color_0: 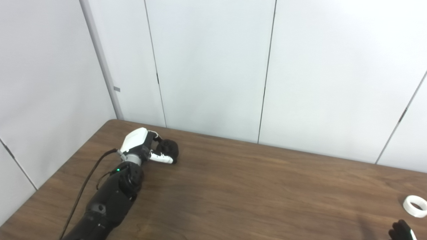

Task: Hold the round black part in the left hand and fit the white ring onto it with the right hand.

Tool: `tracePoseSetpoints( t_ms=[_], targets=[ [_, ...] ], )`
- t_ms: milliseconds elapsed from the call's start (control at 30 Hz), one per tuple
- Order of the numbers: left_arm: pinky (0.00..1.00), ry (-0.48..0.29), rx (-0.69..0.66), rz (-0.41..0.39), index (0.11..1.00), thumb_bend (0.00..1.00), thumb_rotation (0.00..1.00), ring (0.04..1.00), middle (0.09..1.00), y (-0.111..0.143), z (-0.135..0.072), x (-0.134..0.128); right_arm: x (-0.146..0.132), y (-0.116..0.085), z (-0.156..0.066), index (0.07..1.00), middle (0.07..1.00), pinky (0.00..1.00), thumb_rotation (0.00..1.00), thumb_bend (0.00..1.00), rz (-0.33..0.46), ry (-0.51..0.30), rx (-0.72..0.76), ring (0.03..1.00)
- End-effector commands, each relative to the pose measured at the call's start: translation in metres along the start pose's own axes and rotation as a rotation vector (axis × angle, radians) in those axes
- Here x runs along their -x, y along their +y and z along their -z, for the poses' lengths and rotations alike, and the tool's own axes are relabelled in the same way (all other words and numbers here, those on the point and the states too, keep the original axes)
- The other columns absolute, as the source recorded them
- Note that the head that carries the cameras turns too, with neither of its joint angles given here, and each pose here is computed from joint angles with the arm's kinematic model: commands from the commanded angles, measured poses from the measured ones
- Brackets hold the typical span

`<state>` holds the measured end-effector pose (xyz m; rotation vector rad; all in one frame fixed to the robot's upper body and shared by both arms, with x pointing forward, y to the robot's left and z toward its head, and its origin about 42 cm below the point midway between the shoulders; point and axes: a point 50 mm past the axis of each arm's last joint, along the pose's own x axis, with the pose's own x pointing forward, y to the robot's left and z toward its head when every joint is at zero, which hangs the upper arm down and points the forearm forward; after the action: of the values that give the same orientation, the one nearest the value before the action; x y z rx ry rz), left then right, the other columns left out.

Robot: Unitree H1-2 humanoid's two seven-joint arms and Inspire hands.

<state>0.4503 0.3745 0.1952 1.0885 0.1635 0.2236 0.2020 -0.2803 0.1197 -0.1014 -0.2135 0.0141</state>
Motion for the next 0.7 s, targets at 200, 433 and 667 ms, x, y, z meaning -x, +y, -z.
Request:
tracePoseSetpoints(
  t_ms=[200,433,667],
  targets=[
    [0.97,-0.162,-0.038,-0.173,0.485,0.52,0.04,0.897,0.788,0.063,-0.032,0.006,0.093,0.010,0.019,0.996,0.987,1.00,1.00,0.46,0.048,0.232,-0.034,0.979],
    [0.98,-0.244,-0.045,-0.139,0.486,0.52,0.04,0.885,0.768,0.061,-0.043,0.035,0.092,0.011,0.020,0.985,0.976,1.00,1.00,0.51,0.056,0.231,-0.037,0.966],
    [0.91,-0.352,-0.027,-0.100,0.486,0.52,0.04,0.874,0.780,0.053,-0.060,0.084,0.089,0.013,0.014,0.987,0.980,0.99,1.00,0.51,0.036,0.210,-0.033,0.966]
  ],
)
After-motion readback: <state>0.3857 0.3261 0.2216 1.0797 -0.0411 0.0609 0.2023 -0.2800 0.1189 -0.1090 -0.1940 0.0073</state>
